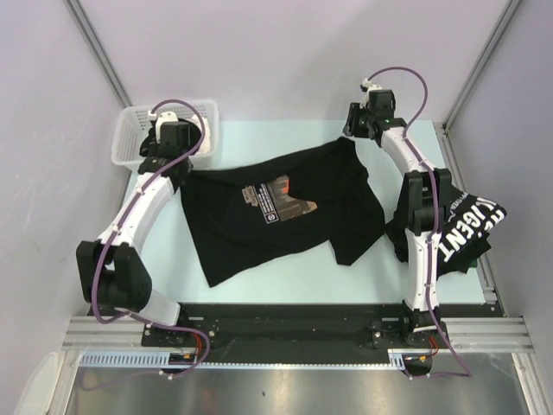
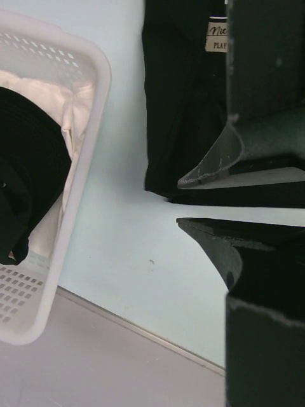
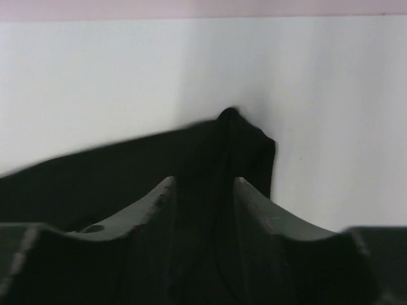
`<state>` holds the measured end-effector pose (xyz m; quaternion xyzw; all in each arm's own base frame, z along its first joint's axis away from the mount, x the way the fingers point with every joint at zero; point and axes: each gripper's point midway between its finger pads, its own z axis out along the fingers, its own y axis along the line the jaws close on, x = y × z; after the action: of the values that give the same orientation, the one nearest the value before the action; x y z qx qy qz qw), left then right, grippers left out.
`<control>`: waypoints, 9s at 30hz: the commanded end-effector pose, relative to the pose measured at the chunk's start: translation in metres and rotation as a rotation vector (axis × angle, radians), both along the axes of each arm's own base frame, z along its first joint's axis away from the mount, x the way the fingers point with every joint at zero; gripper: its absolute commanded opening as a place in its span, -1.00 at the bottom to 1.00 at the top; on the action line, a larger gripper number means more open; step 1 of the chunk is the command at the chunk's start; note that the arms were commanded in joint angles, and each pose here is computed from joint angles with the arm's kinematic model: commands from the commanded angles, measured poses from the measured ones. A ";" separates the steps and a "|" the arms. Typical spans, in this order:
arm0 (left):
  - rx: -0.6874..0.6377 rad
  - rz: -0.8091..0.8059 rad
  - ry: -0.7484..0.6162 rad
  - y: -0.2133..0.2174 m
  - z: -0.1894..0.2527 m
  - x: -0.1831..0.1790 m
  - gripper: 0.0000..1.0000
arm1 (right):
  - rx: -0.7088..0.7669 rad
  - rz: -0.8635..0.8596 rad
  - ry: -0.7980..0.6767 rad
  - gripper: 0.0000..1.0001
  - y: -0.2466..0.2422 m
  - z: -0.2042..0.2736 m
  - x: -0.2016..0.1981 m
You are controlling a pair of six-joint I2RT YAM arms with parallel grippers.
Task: Fold and stack the t-shirts
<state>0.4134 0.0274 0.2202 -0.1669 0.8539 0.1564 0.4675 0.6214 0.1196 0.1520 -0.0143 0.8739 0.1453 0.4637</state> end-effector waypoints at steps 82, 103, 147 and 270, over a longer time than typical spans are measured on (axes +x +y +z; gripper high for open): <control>-0.501 -0.354 0.312 -0.156 -0.079 -0.184 -0.21 | -0.137 0.133 0.344 0.16 0.079 -0.051 -0.421; -0.500 -0.362 0.271 -0.153 -0.061 -0.183 -0.20 | -0.444 0.180 0.308 0.16 0.067 -0.094 -0.390; -0.505 -0.136 0.497 -0.139 -0.146 -0.215 -0.13 | -0.484 0.162 0.380 -1.00 0.044 -0.096 -0.373; -0.344 -0.003 -0.874 -0.003 0.346 0.075 -1.00 | -0.133 -0.270 -0.745 -1.00 -0.052 0.359 -0.055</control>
<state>0.5085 -0.0135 0.5050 -0.2680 0.6728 -0.0843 0.6844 0.5806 0.1093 0.4409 -0.0165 0.7259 0.0476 0.6860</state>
